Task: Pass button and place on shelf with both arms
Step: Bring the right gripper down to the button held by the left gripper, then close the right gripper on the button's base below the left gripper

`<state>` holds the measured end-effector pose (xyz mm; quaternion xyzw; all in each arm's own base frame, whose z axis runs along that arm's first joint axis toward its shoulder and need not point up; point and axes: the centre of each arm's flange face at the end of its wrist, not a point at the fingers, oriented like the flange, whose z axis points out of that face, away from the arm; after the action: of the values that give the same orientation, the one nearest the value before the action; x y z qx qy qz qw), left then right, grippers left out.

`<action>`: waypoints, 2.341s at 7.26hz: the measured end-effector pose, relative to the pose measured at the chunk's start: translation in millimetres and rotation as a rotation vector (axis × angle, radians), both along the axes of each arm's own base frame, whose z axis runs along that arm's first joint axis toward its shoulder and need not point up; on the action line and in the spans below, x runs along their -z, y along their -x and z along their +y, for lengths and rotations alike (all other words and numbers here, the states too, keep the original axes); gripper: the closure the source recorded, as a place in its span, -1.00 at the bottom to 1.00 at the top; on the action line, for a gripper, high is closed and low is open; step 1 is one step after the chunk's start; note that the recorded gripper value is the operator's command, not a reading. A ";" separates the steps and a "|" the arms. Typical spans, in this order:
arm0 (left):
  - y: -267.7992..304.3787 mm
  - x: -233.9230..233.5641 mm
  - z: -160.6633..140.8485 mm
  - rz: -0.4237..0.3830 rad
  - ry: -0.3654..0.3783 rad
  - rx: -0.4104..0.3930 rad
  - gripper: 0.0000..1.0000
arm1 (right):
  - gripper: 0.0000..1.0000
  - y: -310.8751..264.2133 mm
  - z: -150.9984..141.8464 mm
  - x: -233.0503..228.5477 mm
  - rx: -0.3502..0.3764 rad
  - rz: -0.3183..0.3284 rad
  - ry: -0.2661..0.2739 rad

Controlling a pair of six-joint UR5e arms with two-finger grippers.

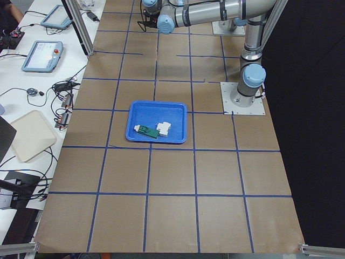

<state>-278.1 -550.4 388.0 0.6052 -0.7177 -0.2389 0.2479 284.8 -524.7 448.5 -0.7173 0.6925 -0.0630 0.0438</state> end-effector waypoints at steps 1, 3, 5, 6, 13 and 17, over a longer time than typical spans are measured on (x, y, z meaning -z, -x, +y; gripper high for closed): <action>-0.2 0.4 0.1 -0.001 0.000 0.000 1.00 | -1.00 -3.1 -2.9 -2.9 0.003 -0.010 0.034; -0.3 0.2 0.4 -0.002 0.001 0.001 1.00 | -1.00 -4.9 -7.5 -2.7 0.006 -0.016 0.074; -0.1 -1.3 1.1 -0.002 0.003 0.001 1.00 | -1.00 -4.3 -9.5 0.4 0.007 -0.016 0.072; -0.3 -3.0 1.6 -0.001 0.006 0.001 1.00 | -1.00 -3.2 -8.4 2.2 0.008 -0.011 0.052; -1.0 -3.9 2.5 -0.004 0.007 -0.001 1.00 | 0.87 -2.9 -5.7 2.7 0.000 -0.012 0.019; -1.3 -9.8 3.9 -0.003 0.017 -0.002 -0.80 | 1.00 -2.4 -5.5 0.1 -0.006 -0.009 0.028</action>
<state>-276.9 -546.5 397.8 0.6043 -0.7193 -0.2318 0.2523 287.2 -530.2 448.4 -0.7196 0.6893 -0.0755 0.0371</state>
